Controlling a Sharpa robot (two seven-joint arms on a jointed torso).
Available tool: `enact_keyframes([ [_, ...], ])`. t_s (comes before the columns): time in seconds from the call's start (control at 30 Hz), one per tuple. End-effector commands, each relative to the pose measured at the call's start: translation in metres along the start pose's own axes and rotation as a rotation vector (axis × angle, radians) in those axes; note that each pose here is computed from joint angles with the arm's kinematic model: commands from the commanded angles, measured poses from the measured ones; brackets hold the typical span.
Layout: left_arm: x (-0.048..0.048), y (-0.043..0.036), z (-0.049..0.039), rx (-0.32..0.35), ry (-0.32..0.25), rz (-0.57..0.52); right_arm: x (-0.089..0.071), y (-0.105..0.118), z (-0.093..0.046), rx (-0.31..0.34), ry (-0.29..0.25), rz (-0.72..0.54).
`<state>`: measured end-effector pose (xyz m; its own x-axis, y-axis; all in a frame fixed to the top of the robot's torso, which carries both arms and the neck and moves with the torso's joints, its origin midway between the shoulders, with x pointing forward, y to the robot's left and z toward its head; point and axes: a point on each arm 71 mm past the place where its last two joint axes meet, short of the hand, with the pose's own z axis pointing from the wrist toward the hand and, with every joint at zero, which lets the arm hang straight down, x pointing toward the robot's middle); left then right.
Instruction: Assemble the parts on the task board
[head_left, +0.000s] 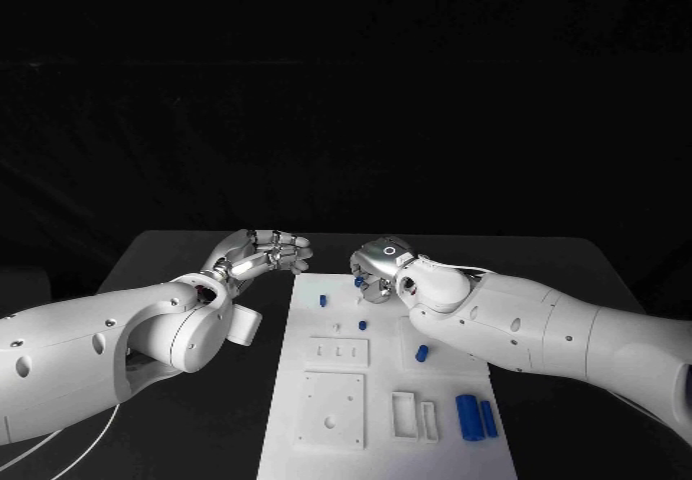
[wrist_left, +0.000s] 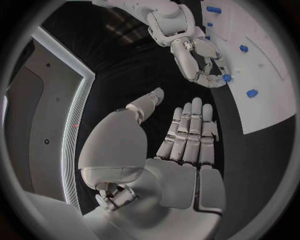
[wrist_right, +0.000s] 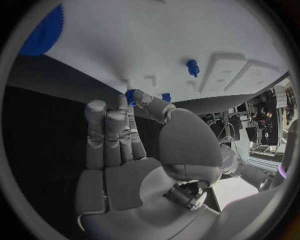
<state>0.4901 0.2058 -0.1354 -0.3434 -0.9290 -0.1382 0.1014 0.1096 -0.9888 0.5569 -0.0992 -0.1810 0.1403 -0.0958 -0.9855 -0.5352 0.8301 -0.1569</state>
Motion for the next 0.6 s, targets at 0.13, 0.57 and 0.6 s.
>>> enact_keyframes([
  [0.13, 0.0017, -0.003, 0.0012, 0.016, 0.01, 0.002, 0.0051, 0.001, -0.0009, -0.008, 0.036, -0.015],
  [0.57, 0.0016, -0.003, 0.0011, 0.016, 0.011, 0.002, 0.0071, -0.003, -0.0029, 0.01, 0.04, -0.026],
  [0.6, 0.0016, -0.003, 0.0011, 0.016, 0.011, 0.002, 0.0071, -0.0028, -0.0031, 0.009, 0.04, -0.026],
])
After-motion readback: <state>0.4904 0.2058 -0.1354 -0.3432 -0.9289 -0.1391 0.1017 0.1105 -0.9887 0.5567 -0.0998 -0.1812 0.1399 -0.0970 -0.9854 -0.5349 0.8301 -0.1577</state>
